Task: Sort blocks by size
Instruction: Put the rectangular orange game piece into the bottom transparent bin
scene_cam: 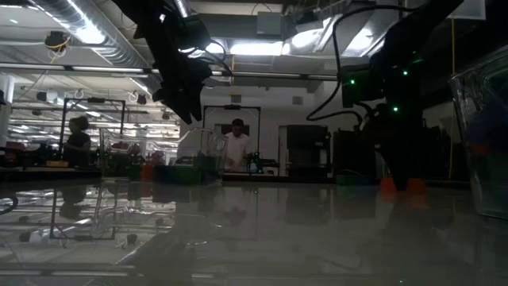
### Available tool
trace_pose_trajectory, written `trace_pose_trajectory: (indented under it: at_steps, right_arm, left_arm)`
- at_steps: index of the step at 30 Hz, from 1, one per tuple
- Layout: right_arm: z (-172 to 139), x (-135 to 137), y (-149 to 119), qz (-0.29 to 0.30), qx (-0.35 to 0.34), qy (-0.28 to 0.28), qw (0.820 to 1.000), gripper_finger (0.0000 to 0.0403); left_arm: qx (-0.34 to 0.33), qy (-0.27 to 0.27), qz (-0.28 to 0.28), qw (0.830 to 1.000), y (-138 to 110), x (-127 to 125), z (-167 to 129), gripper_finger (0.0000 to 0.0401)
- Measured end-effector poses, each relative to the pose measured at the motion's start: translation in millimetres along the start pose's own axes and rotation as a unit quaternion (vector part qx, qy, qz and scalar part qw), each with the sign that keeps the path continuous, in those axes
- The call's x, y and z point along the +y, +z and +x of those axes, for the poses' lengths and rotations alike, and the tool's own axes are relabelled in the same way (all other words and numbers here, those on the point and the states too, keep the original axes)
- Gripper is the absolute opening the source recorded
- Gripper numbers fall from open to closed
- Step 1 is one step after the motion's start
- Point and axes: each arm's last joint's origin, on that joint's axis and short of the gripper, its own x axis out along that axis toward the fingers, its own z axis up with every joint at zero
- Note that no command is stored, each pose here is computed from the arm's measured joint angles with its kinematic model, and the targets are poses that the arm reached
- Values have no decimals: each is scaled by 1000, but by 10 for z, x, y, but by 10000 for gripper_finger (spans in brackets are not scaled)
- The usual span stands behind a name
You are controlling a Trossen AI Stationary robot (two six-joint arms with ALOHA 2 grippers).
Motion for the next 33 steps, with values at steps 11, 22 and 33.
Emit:
trace_pose_trajectory:
  at_steps: [11,22,33]
  right_arm:
    - [88,3,-58,-4,6,30,1000,137]
    - [-316,234,89,-108,2,183,977,149]
    - [-1187,775,-270,-257,-29,312,914,148]
  left_arm:
    - [-23,-12,23,999,-45,0,-274,182]
    - [-121,-104,52,986,-695,-298,-862,182]
    - [-183,-255,26,949,-1403,-600,-676,182]
